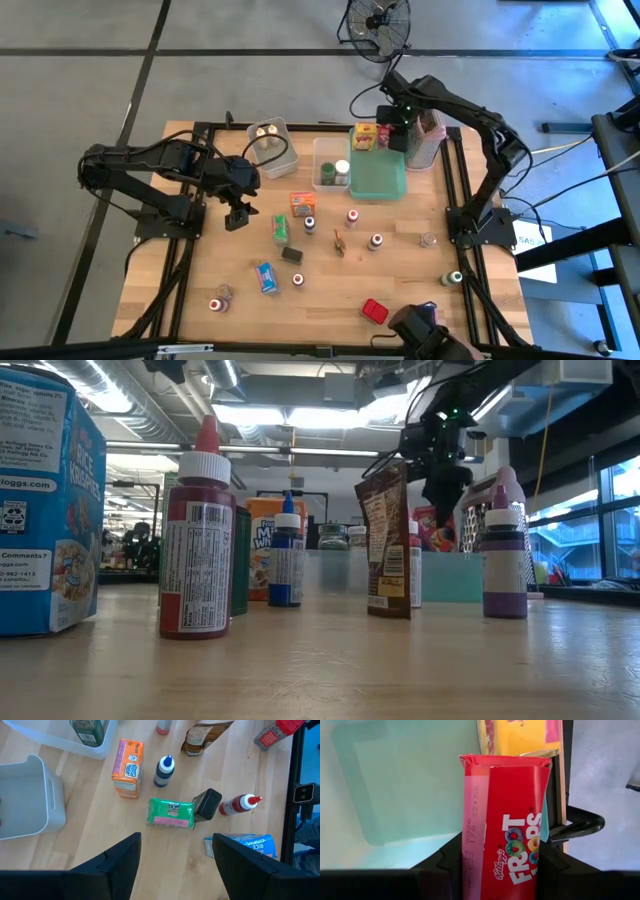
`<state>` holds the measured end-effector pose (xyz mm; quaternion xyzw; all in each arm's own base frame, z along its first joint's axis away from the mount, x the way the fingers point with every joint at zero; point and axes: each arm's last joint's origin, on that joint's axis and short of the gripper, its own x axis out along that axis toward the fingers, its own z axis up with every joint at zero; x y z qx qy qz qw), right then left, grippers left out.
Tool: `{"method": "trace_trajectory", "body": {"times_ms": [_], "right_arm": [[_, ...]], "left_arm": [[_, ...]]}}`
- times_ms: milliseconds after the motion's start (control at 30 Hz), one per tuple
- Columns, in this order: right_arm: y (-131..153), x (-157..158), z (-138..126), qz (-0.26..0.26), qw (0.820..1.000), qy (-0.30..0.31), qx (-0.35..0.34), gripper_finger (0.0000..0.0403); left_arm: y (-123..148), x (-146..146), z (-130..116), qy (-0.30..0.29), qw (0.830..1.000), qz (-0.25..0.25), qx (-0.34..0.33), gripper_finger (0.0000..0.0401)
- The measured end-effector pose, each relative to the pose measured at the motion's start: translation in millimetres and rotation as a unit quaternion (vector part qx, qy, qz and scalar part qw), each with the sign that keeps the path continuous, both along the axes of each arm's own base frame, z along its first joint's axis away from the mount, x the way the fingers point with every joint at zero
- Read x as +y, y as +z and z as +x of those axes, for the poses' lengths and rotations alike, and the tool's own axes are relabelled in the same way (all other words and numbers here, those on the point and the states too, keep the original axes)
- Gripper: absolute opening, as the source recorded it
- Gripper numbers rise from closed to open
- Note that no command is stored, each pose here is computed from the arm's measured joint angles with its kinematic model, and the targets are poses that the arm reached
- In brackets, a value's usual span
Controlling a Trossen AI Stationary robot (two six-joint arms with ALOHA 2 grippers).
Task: Pick & Place Kitchen Items
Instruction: Put the red cereal box into the green bin
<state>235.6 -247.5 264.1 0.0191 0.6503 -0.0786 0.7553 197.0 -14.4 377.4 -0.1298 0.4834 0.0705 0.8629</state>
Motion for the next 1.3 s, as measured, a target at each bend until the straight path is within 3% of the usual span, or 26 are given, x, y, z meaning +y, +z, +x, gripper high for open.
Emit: {"method": "trace_trajectory", "body": {"times_ms": [300,733,1300], "right_arm": [[-21.1,-7.3,6.1,0.022,0.999,0.0,0.026,0.0153],[-23.1,-12.1,8.4,0.003,1.0,-0.021,0.02,0.0155],[-22.6,-15.8,8.9,-0.026,0.999,-0.031,0.027,0.0234]], "left_arm": [[0.0,-0.1,0.0,0.001,1.0,0.0,0.0,0.024],[0.0,-0.1,0.0,0.008,1.0,-0.005,0.0,0.024],[0.2,-0.1,0.3,0.008,1.0,-0.005,-0.002,0.024]]}}
